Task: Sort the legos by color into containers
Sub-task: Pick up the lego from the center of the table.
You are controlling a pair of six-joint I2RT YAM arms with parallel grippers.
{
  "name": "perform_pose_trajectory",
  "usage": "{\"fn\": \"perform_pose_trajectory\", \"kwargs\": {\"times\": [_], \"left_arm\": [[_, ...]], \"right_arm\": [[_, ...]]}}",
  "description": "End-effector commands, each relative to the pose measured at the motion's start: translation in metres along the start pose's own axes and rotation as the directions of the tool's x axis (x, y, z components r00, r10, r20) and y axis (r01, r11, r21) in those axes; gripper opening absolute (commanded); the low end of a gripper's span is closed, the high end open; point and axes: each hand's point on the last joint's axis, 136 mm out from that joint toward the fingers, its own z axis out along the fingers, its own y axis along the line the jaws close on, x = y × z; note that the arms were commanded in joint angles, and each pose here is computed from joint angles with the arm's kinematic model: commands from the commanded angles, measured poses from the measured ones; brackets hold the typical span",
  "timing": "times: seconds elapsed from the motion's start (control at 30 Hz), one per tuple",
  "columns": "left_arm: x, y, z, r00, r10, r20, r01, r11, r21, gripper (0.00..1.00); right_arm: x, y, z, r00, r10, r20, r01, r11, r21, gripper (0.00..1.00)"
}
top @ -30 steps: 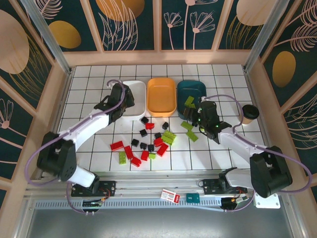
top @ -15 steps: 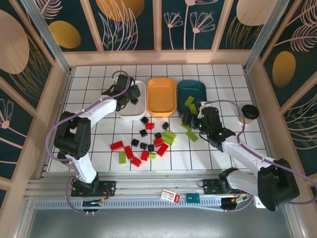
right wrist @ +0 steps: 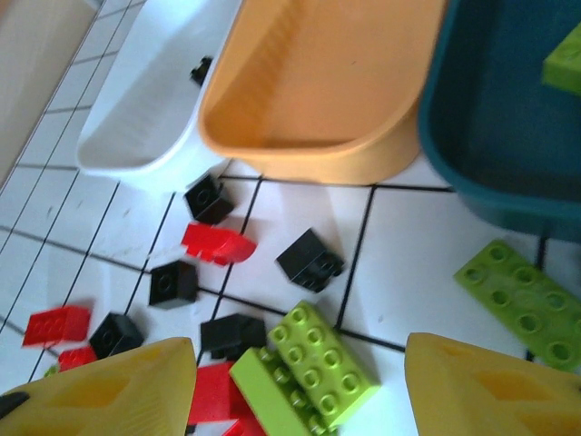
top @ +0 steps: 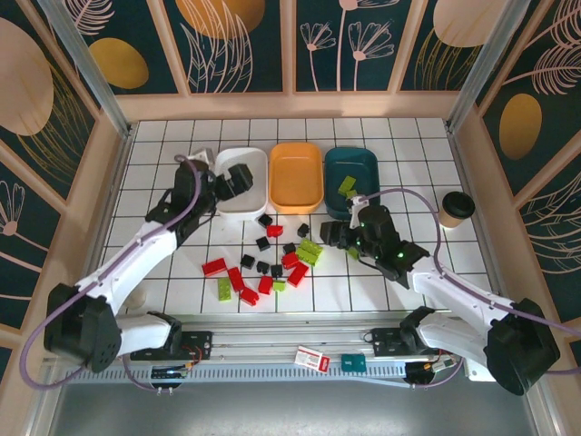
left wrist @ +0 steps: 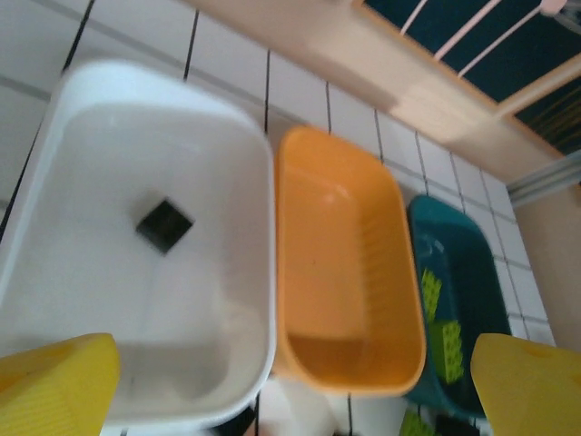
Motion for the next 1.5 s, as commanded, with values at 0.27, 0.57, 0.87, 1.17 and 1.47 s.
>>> {"fn": "perform_pose_trajectory", "kwargs": {"times": [0.27,0.57,0.87,1.17,1.47], "left_arm": [[0.046,0.034,-0.027,0.998,-0.050,-0.029,0.050,0.999,0.011,0.99],[0.054,0.045,-0.037,0.999,-0.047,-0.012,0.047,0.999,0.002,0.99],[0.065,0.053,-0.041,0.999,-0.046,-0.023,0.045,0.999,-0.007,0.99],[0.062,0.054,-0.047,1.000,-0.029,-0.008,0.029,0.999,-0.013,0.99],[0.059,0.052,-0.049,1.000,-0.021,-0.004,0.021,1.000,-0.013,0.99]], "right_arm": [[0.022,0.021,0.050,0.999,0.028,-0.025,-0.027,0.998,0.056,0.64],[0.014,0.004,0.102,0.982,0.174,0.067,-0.185,0.952,0.244,0.64],[0.026,-0.015,0.126,0.982,0.186,0.047,-0.190,0.908,0.373,0.62],[0.042,-0.022,0.142,0.984,0.178,-0.017,-0.155,0.897,0.414,0.52],[0.037,-0.023,0.130,0.990,0.140,0.002,-0.129,0.908,0.400,0.25]]}}
